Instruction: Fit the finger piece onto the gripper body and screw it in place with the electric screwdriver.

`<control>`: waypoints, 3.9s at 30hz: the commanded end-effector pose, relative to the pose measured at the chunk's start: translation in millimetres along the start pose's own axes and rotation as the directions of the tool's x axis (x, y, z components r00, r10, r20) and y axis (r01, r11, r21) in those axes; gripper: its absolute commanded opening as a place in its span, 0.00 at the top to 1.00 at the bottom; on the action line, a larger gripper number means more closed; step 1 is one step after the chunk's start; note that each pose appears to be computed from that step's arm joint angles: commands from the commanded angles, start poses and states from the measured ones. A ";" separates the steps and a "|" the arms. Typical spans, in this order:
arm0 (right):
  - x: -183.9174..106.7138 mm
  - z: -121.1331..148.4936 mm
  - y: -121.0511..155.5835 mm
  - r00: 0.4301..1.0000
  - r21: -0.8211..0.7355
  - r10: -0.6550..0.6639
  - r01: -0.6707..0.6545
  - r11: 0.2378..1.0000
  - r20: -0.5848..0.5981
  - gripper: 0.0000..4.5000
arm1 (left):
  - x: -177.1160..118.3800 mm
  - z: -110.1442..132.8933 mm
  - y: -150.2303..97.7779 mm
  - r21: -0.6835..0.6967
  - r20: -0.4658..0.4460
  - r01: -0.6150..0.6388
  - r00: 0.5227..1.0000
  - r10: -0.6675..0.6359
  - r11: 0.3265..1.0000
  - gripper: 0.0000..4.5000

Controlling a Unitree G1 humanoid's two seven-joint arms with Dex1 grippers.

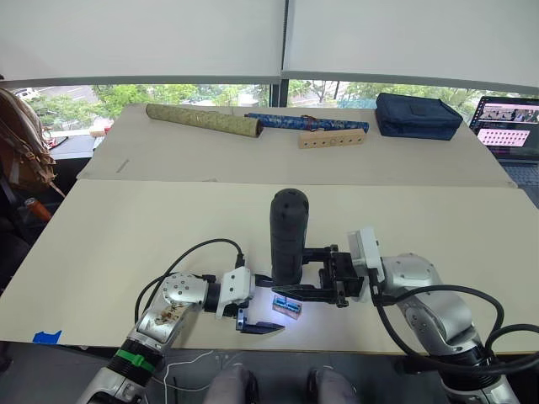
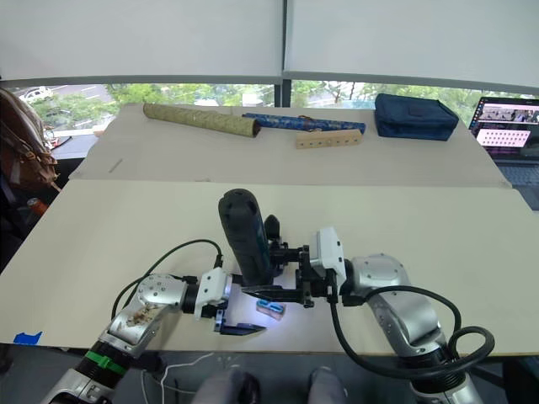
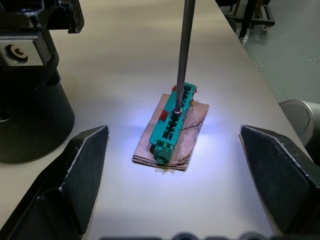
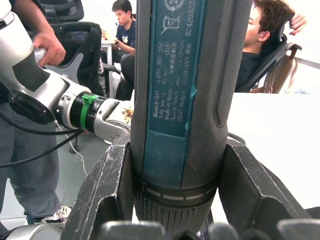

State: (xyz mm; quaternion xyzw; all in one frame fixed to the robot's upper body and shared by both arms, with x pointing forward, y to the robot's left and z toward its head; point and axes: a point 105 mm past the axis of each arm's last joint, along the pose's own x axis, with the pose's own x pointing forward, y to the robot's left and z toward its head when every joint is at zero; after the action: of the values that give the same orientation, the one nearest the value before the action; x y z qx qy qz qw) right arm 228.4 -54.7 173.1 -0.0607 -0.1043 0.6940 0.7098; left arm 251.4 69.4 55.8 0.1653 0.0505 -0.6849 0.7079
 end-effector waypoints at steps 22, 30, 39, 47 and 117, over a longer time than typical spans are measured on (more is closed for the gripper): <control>0.7 42.3 4.9 0.995 -0.118 0.070 -0.061 0.991 0.077 0.57 | -16.0 4.9 -2.0 -0.046 0.067 -0.048 0.996 0.051 0.998 0.01; -2.3 59.8 5.7 0.991 -0.128 0.082 -0.069 0.989 0.105 0.57 | -37.6 27.0 -1.7 -0.025 0.168 -0.077 0.983 0.080 0.997 0.01; -6.7 85.3 7.0 0.986 -0.143 0.085 -0.064 0.988 0.143 0.57 | -61.5 50.0 1.5 -0.094 0.234 -0.138 0.959 0.157 0.986 0.01; -12.3 93.3 10.1 0.990 -0.139 0.086 -0.070 0.988 0.110 0.57 | -63.3 41.7 28.0 -0.124 0.142 -0.261 0.950 0.278 0.957 0.01; -31.1 88.6 10.2 0.999 -0.092 -0.014 0.017 0.996 0.040 0.57 | -16.1 -4.3 77.3 -0.013 0.008 -0.166 0.986 0.166 0.986 0.00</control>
State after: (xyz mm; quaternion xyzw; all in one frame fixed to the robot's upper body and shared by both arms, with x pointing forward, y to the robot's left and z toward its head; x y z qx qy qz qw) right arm 206.0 -89.0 241.6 -0.0674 -0.1207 0.6808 0.7193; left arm 326.2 73.5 75.6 0.1620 0.0220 -0.6432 0.7481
